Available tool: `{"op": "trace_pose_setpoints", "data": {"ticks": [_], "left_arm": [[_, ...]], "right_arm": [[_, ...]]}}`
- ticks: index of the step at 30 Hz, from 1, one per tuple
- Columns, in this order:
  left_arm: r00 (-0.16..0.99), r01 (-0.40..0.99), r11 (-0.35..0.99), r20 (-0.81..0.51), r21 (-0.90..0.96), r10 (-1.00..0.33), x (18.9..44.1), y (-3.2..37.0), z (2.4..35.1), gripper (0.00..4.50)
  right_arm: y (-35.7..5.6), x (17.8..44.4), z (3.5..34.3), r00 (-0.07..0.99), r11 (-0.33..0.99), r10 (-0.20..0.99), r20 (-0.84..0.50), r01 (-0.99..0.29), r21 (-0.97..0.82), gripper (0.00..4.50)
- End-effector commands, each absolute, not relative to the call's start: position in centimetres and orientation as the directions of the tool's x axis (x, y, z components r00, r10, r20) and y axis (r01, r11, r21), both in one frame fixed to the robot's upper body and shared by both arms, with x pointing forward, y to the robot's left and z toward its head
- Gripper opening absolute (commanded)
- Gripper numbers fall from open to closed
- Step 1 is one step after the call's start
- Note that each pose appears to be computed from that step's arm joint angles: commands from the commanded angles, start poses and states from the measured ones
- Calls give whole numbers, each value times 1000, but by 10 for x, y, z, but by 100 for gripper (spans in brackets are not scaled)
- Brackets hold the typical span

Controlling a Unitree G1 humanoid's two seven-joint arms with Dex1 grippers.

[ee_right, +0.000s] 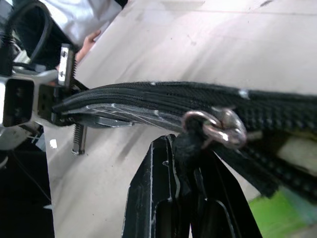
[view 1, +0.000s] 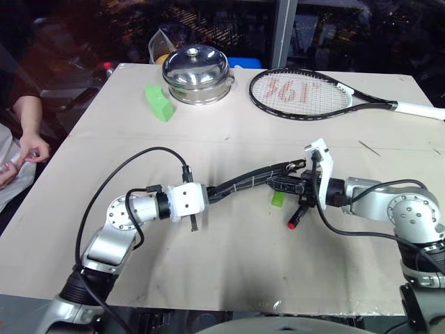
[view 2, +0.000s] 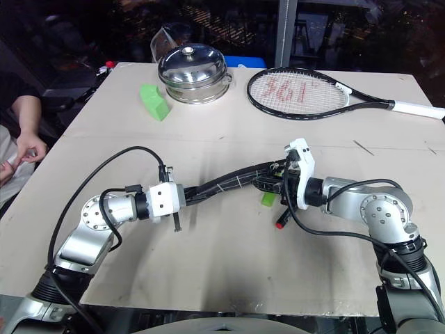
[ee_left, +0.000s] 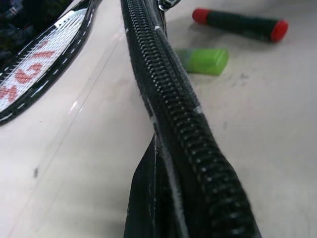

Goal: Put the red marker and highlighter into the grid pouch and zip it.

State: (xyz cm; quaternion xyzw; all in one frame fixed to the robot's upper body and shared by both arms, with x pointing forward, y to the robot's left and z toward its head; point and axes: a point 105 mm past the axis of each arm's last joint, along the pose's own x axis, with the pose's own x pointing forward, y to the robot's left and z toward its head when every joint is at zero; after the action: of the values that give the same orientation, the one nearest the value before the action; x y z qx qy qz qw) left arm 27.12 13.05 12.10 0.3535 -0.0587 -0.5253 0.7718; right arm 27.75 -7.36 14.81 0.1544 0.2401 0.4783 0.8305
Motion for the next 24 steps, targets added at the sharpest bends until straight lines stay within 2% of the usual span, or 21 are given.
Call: {"op": "trace_pose_setpoints", "data": {"ticks": [1,5,10,17,24], "left_arm": [[417,789,211,-252,577,-873,266,120,122,0],[363,839,189,-267,511,-893,259,110,114,0],[339,858,174,-278,484,-899,263,97,108,0],[338,856,183,-256,483,-905,271,78,111,0],[362,850,215,-236,481,-902,272,75,112,0]], "right_arm": [[-89,265,151,449,515,857,-254,-713,476,7],[-98,257,141,479,565,825,-301,-672,480,7],[-100,257,136,525,612,789,-320,-623,487,7],[-83,245,139,465,558,829,-310,-657,507,7],[-79,246,145,451,540,841,-298,-668,512,7]]}}
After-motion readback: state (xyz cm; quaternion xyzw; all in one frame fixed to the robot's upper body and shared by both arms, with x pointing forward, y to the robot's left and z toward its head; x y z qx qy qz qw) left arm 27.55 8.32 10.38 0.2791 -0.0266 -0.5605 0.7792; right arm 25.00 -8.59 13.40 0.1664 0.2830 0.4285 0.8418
